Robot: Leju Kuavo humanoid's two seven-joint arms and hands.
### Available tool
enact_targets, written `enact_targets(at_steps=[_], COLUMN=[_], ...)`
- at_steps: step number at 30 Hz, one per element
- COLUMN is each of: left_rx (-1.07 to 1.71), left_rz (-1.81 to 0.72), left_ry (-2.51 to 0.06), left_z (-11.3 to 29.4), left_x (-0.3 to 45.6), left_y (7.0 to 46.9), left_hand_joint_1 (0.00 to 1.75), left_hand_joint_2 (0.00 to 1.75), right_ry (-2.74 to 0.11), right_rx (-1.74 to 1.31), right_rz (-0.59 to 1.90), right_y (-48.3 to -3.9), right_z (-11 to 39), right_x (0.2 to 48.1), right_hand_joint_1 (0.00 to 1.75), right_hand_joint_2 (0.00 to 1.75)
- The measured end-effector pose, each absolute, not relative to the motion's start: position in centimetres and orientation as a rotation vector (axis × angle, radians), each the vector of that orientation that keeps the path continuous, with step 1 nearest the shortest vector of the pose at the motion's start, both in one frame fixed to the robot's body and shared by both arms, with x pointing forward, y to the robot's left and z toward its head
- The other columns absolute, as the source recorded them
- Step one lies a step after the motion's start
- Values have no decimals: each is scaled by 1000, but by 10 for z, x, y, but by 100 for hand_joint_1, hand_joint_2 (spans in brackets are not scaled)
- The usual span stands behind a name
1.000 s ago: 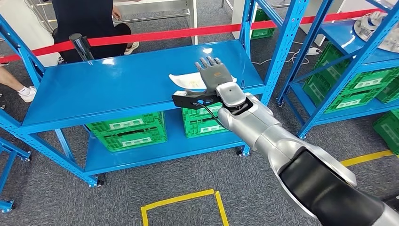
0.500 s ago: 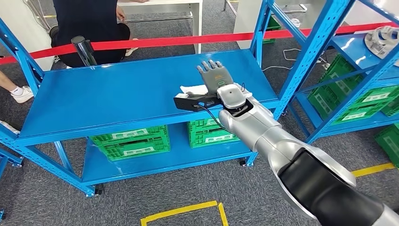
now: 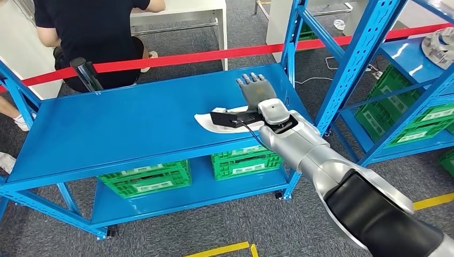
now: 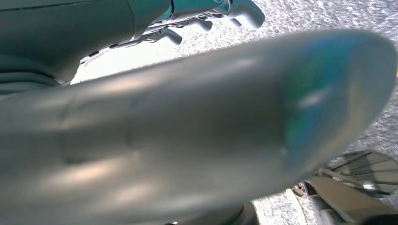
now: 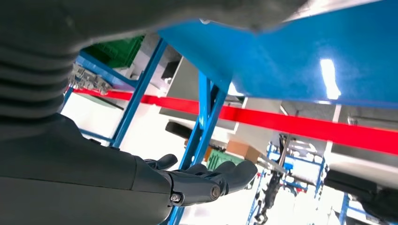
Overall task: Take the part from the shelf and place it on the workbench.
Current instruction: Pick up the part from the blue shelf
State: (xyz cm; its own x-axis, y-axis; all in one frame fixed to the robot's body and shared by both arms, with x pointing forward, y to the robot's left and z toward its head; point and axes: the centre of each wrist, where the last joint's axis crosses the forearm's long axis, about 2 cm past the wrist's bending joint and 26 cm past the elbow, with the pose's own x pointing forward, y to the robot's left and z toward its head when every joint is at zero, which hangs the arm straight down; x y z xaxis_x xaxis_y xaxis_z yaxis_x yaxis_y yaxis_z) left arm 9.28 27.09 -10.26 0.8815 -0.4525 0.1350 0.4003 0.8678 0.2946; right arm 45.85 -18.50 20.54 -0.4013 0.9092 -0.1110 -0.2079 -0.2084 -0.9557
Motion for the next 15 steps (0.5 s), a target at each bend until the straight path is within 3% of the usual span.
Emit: enact_targets(at_steps=[15], left_rx=[264], left_rz=[-464], left_ry=[-215], left_z=[-102], left_x=[94], left_y=[270], left_hand_joint_1=[0], left_hand_joint_2=[0], right_ry=[-1138], right_rx=[-889], right_rz=[1722], right_y=[-196], right_z=[188], right_x=[453], right_hand_joint_1=[0], right_hand_joint_2=[175])
